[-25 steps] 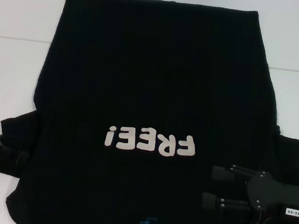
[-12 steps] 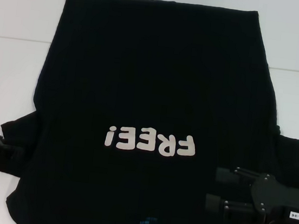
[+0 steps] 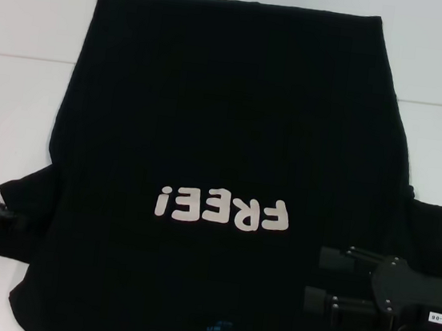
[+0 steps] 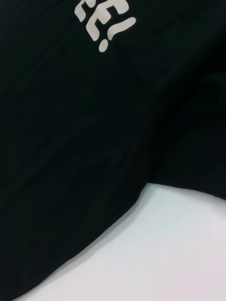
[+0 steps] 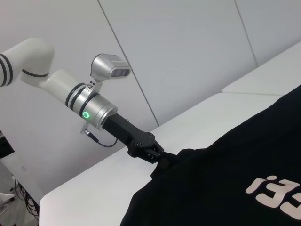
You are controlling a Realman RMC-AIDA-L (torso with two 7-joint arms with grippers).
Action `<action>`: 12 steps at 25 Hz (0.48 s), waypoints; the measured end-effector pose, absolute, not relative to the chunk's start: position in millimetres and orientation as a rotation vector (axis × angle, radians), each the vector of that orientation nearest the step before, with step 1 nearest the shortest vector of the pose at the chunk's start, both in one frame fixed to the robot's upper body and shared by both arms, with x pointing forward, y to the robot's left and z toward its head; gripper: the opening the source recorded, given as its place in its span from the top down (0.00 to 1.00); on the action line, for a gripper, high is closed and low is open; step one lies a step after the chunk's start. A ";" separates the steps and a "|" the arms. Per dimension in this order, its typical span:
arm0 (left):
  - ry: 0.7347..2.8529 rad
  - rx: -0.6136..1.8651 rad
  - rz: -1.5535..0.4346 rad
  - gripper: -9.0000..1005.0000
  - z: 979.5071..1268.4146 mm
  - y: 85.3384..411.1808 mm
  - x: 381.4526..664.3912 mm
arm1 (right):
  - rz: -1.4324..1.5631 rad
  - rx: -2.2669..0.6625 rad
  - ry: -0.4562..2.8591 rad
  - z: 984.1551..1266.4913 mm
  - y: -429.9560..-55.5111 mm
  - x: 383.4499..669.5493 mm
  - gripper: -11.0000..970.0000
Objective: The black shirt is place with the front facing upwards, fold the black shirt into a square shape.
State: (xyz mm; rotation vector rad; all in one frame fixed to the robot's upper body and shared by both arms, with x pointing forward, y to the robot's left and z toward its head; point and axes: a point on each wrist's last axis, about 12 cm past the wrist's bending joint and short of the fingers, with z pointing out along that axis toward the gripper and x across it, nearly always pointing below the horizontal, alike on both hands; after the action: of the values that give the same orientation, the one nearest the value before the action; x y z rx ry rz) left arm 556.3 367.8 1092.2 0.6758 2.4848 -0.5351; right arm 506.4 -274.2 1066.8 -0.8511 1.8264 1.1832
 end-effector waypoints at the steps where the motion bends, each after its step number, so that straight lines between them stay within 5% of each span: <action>1: 2.485 0.676 -0.535 0.87 1092.2 367.8 556.3 | 1.183 -0.852 1.826 1067.0 -274.0 506.7 0.06; 12: 2.481 0.678 -0.524 0.91 1093.9 369.7 556.8 | 1.178 -0.847 1.822 1068.4 -274.9 508.3 0.06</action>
State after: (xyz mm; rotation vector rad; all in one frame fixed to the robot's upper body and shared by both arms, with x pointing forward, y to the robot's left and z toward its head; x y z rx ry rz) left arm 556.8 369.7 1093.9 0.6783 2.4808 -0.5240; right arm 508.3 -274.9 1068.4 -0.8471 1.8216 1.1778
